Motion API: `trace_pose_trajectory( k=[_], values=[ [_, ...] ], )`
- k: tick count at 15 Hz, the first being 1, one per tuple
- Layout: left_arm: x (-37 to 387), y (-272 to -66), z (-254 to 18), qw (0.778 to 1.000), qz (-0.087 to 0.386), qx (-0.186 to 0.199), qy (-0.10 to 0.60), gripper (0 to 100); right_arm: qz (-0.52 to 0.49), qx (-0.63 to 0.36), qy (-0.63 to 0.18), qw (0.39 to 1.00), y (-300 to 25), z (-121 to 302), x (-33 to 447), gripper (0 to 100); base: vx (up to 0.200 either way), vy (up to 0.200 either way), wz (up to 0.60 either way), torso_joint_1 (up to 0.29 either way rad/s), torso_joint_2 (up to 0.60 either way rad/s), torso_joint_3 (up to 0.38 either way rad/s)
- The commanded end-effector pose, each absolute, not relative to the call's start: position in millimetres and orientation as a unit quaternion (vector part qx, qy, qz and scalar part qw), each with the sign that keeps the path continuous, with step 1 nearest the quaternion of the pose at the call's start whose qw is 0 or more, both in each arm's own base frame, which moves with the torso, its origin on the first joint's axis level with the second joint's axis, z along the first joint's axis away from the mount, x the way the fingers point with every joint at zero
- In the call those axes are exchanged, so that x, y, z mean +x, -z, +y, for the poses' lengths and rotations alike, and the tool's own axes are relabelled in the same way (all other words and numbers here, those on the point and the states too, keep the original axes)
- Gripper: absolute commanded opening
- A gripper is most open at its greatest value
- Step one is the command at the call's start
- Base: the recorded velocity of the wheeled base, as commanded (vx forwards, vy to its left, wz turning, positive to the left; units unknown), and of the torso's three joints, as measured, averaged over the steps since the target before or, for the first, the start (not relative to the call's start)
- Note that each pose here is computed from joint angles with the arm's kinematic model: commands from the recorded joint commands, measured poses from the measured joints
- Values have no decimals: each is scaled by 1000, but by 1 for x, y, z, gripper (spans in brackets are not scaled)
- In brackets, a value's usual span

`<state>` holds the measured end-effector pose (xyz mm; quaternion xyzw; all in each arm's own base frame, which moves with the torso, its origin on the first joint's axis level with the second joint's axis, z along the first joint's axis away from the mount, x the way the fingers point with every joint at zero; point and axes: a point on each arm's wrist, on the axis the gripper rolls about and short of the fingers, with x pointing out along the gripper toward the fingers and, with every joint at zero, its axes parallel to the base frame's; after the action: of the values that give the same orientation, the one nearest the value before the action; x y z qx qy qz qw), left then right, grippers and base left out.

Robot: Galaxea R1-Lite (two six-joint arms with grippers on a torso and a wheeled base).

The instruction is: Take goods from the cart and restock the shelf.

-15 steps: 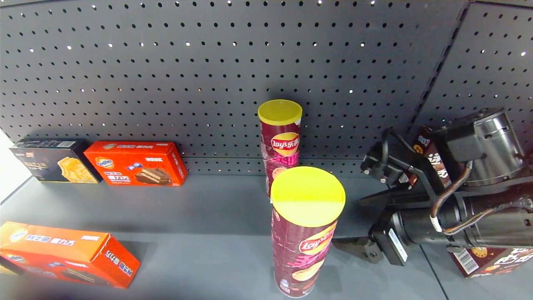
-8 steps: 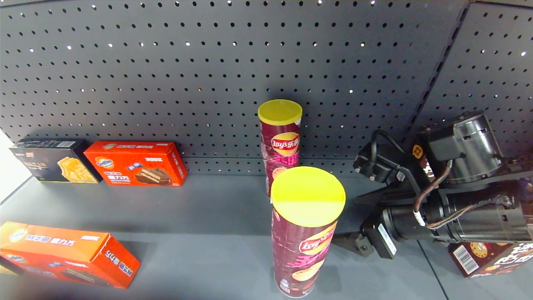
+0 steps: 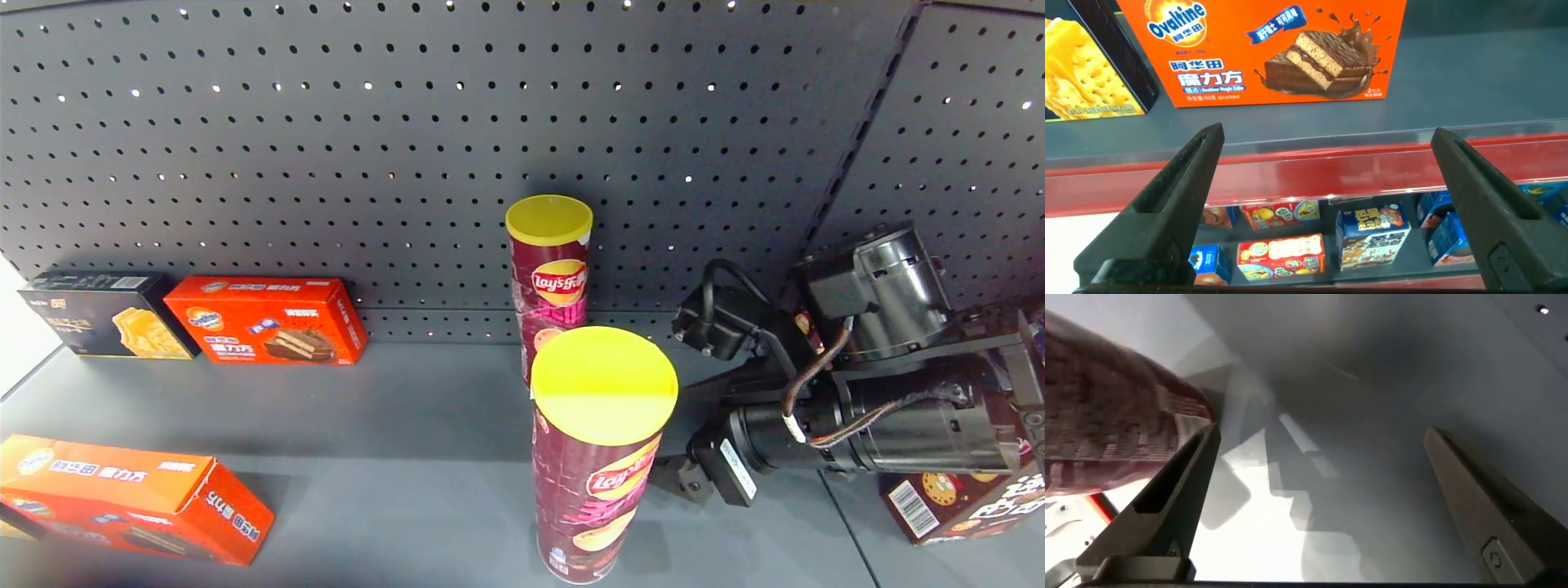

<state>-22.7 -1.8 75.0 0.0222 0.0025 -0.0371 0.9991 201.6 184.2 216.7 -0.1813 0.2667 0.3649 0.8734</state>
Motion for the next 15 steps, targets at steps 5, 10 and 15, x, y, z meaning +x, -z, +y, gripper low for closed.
trace_pose_trajectory(
  k=[5, 10, 15],
  values=[
    [-23, -75, -2, 999, 2, 22, 37, 100, 269, -188, -383, 863, -213, 188, 191, 100, 0, 0, 0, 0, 0, 0],
    [-23, -75, -2, 999, 2, 22, 37, 100, 275, -193, -392, 857, -208, 185, 181, 100, 0, 0, 0, 0, 0, 0],
    [-23, -75, -2, 999, 2, 22, 37, 100, 277, -196, -399, 852, -206, 185, 176, 100, 0, 0, 0, 0, 0, 0]
  ],
)
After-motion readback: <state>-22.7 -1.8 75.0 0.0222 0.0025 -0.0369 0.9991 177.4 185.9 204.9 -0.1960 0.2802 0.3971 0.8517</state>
